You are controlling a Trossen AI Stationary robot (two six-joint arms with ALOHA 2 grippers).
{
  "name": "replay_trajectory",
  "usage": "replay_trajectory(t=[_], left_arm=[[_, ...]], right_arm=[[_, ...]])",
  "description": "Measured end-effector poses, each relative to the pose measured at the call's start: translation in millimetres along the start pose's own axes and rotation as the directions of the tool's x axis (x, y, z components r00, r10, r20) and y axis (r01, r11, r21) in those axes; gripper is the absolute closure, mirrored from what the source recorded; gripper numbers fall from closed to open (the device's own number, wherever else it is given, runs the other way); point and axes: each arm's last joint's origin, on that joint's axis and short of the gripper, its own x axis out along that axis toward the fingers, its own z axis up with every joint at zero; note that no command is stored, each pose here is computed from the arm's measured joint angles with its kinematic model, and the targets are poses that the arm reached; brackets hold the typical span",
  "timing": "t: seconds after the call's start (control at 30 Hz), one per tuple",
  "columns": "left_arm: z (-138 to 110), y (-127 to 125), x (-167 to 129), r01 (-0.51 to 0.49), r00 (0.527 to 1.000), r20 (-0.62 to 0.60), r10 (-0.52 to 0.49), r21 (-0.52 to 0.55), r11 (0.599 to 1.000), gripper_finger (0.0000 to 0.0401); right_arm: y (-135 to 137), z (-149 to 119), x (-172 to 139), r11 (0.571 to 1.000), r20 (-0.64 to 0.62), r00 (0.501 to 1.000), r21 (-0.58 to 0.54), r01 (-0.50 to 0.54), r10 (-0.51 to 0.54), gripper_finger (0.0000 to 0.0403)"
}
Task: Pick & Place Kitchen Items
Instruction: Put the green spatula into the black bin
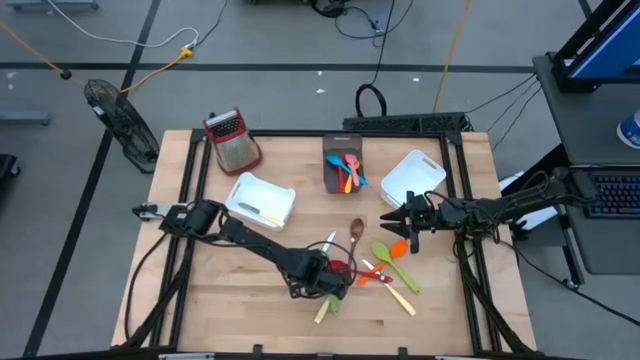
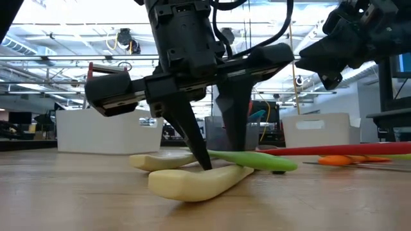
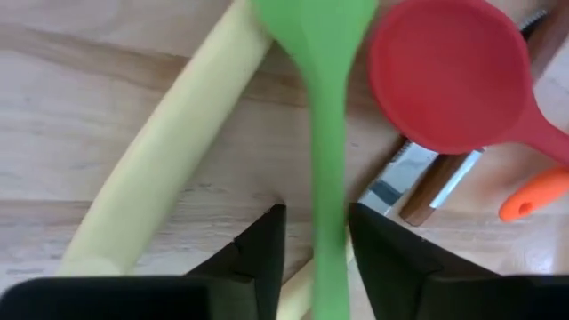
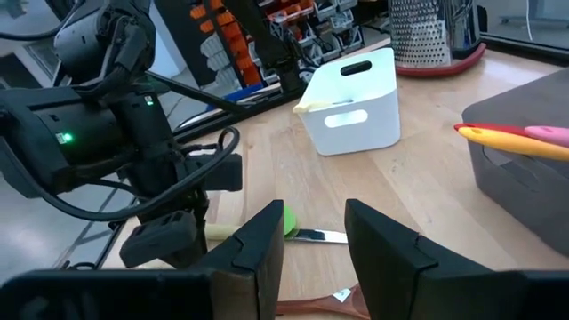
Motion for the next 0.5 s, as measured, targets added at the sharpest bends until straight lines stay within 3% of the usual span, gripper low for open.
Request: replay_trajectory(t=[0.3, 0.5], left_arm=[[1.2, 1.9, 0.6, 0.0, 0.999, 0.037, 0.001, -0.019, 1.0, 0.0383], [-1.2, 3.7, 0.5, 0.013, 0.998, 0.057, -0.011, -0.027, 1.0, 0.0382]], right_arm=[[-0.2, -0.5, 0.0, 1.0, -0.005, 1.0, -0.001, 0.002, -0.002, 0.0289], [-0.2, -0.5, 0.0, 1.0, -0.005, 1.0, 0.0, 0.002, -0.002, 0.0289]])
